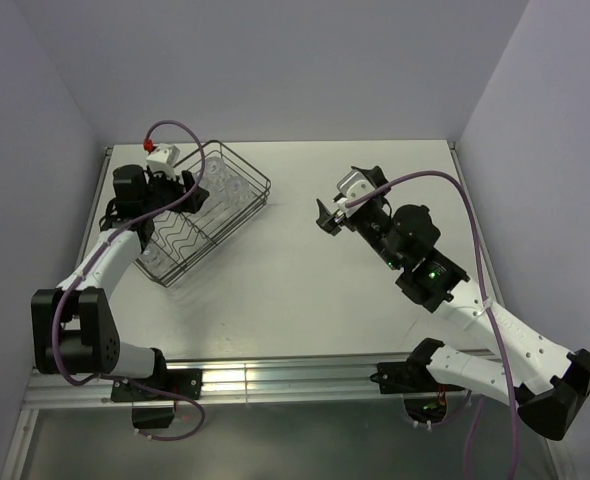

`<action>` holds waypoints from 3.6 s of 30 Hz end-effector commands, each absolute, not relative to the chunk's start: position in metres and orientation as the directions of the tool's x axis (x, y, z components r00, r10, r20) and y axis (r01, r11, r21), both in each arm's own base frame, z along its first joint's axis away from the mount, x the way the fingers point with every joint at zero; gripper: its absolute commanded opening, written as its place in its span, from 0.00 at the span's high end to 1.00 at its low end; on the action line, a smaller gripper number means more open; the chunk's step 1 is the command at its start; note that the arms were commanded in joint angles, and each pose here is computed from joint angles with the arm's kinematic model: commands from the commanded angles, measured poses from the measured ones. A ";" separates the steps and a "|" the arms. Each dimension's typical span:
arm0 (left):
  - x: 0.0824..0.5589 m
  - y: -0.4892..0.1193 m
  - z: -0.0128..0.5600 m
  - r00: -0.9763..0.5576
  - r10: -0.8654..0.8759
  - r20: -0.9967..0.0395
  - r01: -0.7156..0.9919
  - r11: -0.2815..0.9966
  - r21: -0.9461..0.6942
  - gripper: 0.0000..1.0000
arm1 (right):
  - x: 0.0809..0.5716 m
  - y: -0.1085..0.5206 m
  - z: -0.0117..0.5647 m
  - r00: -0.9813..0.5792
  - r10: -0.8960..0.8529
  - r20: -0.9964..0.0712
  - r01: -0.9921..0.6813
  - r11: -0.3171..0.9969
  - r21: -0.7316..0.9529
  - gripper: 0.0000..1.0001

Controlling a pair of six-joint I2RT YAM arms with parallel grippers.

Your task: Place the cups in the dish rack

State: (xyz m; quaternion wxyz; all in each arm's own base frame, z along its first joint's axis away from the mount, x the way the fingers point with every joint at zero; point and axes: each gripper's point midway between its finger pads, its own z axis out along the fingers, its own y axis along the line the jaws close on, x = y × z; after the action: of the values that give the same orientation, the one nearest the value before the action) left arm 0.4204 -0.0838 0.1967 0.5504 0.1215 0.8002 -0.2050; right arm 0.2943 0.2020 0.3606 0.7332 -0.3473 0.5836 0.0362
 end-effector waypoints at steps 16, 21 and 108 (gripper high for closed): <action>0.451 -0.078 0.188 -0.274 0.052 -0.960 0.428 0.901 -0.074 1.00 | 0.296 0.202 0.382 0.332 -0.308 -0.892 -0.457 0.775 -0.437 0.00; 0.454 -0.080 0.177 -0.279 0.092 -0.956 0.427 0.903 -0.038 1.00 | 0.296 0.203 0.381 0.333 -0.312 -0.890 -0.458 0.771 -0.442 0.00; 0.417 -0.117 0.272 -0.381 0.073 -0.921 0.372 0.925 -0.081 0.01 | 0.320 0.165 0.358 0.088 -0.248 -0.965 -0.415 0.871 -0.262 0.00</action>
State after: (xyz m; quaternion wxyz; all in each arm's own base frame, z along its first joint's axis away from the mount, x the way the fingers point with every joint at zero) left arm 0.4299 -0.1103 0.2440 0.5547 0.1634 0.8050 -0.1327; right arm 0.3117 0.1812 0.3434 0.6969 -0.3066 0.6468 0.0451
